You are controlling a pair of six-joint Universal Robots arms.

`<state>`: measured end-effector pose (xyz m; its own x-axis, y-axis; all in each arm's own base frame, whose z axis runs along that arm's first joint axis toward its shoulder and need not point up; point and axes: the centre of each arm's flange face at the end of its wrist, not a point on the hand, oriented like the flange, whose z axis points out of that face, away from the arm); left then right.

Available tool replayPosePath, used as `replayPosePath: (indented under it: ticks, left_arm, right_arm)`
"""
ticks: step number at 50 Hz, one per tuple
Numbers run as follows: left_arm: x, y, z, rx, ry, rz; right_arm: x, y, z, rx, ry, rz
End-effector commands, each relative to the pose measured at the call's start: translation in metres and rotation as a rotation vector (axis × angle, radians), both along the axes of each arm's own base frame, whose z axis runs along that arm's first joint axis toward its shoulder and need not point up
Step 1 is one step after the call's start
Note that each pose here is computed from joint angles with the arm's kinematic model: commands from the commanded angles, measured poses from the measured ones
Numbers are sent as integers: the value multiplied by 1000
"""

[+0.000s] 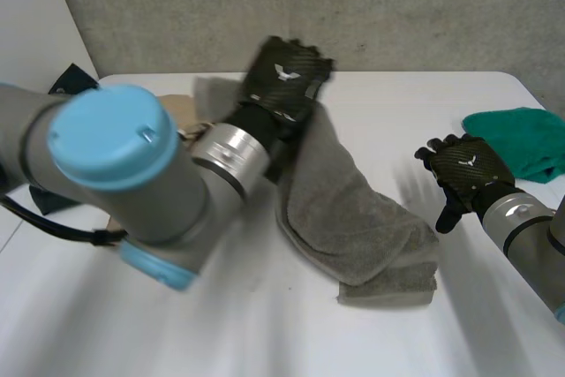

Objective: Fold the laundry.

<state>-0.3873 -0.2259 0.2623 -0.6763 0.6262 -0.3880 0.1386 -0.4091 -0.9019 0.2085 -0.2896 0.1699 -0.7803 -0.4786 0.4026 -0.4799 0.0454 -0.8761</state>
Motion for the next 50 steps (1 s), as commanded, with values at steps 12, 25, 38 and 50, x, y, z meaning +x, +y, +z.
replayPosePath:
  ticks: [12,25,38,50]
  left_arm:
    - [-15,16,-62,213,14,-35]
    - [85,-69,-79,177,-217,323]
    - [111,-95,-129,242,-368,411]
    - [136,-154,-84,67,-306,628]
  right_arm:
    - [-1,-1,3,-9,-3,-6]
    - [1,0,3,-7,-3,1]
    - [3,2,2,-2,-3,10]
    - [3,3,1,-1,-1,11]
